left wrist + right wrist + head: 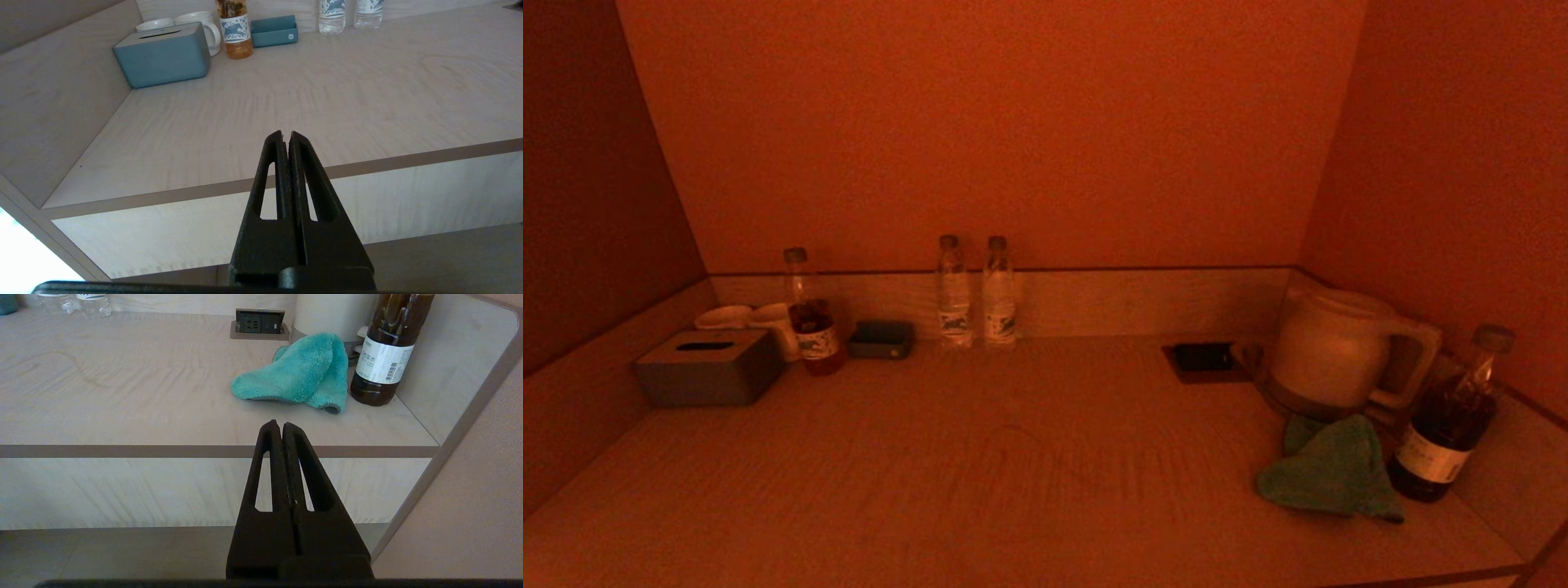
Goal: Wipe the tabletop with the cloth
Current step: Pick up the tablecloth
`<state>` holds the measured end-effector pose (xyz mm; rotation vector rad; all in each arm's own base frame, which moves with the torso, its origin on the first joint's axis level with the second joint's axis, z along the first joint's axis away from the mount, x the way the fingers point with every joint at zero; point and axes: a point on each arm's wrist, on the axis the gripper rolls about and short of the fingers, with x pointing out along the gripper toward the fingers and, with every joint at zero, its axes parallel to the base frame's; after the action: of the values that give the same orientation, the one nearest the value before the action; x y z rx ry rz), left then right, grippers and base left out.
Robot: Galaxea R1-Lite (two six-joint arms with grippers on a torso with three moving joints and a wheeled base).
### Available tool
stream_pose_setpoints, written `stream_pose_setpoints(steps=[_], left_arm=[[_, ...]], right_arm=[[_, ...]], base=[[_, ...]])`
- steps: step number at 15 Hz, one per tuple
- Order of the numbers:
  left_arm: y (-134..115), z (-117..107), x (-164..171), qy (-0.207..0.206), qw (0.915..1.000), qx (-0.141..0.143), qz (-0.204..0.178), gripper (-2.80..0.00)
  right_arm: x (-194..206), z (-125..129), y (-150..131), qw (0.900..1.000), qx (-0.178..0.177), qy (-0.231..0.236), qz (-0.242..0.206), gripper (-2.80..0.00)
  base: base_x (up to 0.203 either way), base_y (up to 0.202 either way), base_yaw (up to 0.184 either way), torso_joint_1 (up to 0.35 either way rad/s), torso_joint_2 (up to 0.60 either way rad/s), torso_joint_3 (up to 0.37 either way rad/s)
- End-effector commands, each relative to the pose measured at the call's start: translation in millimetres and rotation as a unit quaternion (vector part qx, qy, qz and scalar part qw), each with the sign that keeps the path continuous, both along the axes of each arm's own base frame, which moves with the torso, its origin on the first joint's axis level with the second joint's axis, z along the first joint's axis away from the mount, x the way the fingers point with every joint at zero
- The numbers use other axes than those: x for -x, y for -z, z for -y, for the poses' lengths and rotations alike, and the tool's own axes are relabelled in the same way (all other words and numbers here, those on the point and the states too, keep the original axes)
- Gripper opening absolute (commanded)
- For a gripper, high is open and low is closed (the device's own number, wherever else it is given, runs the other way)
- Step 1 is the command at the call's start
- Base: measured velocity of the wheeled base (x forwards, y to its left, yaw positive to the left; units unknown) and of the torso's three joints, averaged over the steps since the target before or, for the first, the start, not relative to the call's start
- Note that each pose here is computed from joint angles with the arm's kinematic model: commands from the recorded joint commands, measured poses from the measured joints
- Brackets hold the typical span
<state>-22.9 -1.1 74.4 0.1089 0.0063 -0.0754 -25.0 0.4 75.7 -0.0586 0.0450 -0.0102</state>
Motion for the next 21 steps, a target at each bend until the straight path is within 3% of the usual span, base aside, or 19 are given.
stream_pose_setpoints(steps=[1, 21], left_arm=[[0.0, 0.0, 0.0, 0.000, 1.0000, -0.001, 0.000, -2.80], [-0.1, 0.0, 0.0, 0.000, 1.0000, 0.006, 0.000, -2.80]], right_arm=[[-0.1, 0.0, -0.2, 1.000, 0.000, 0.000, 0.000, -2.80], [-0.2, -0.1, 0.2, 1.000, 0.004, -0.002, -0.001, -2.80]], base=[[0.000, 0.000, 0.000, 0.000, 0.00, 0.000], [0.000, 0.000, 0.000, 0.000, 0.00, 0.000]])
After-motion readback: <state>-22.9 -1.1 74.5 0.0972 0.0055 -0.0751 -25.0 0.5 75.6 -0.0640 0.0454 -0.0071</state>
